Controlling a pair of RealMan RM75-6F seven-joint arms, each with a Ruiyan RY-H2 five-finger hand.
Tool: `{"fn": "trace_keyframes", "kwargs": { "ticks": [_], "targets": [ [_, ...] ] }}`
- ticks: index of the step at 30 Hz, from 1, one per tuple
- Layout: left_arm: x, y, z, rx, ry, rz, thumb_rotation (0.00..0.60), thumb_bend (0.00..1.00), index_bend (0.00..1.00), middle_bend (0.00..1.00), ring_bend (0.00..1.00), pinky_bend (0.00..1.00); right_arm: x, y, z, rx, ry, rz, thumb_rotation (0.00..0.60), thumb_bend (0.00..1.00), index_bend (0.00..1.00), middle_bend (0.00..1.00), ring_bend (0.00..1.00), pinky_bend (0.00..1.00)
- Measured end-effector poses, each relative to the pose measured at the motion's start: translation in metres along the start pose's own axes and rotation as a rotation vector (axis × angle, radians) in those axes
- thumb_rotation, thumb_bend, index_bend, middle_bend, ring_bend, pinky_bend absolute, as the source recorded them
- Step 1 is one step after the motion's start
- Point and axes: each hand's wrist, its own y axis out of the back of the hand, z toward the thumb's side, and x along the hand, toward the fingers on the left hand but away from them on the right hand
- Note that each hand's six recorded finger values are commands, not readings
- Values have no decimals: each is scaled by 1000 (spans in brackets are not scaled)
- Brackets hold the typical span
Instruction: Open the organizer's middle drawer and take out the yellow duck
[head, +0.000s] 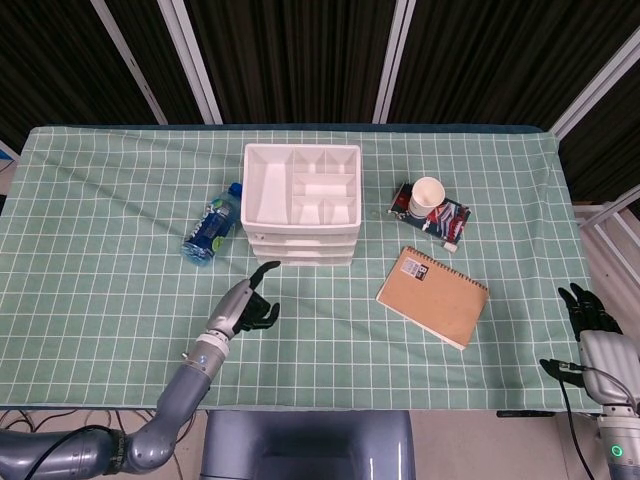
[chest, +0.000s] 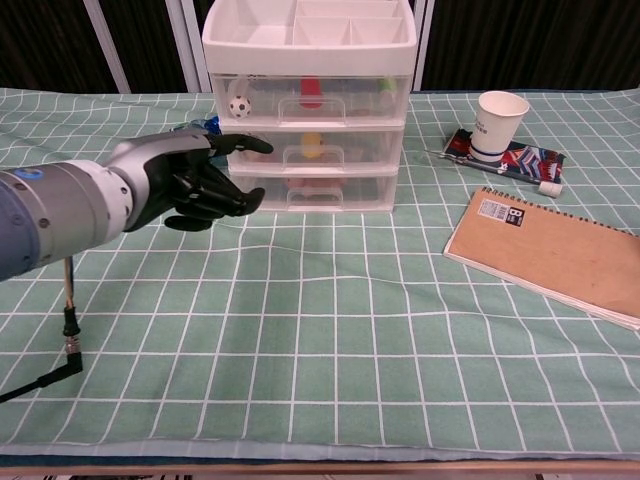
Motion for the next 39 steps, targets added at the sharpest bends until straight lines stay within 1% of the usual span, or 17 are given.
{"fn": "trace_keyframes", "kwargs": {
  "ticks": [4,11,20,28,39],
  "targets": [
    [12,-11,3,-36,7,-8,600,508,97,1000,995,1000,0,0,0,-8,-2,2,600,45,0,0,0,226],
    [31,-25,7,-93,18,-5,600,508,97,1000,996,1000,-1,0,-1,-20,-8,6,600,45,0,0,0,227],
    [48,-41,11,-132,16,-14,600,508,97,1000,997,1000,-1,-1,-1,-33,-15,10,600,44,0,0,0,226],
    [56,-48,15,-208,1,-1,600,508,97,1000,998,1000,-2,-1,-1,-37,-16,14,600,45,0,0,0,226],
    [65,-47,10,-235,12,29,600,508,97,1000,998,1000,-2,-1,-1,-44,-20,15,600,45,0,0,0,226]
  ]
}}
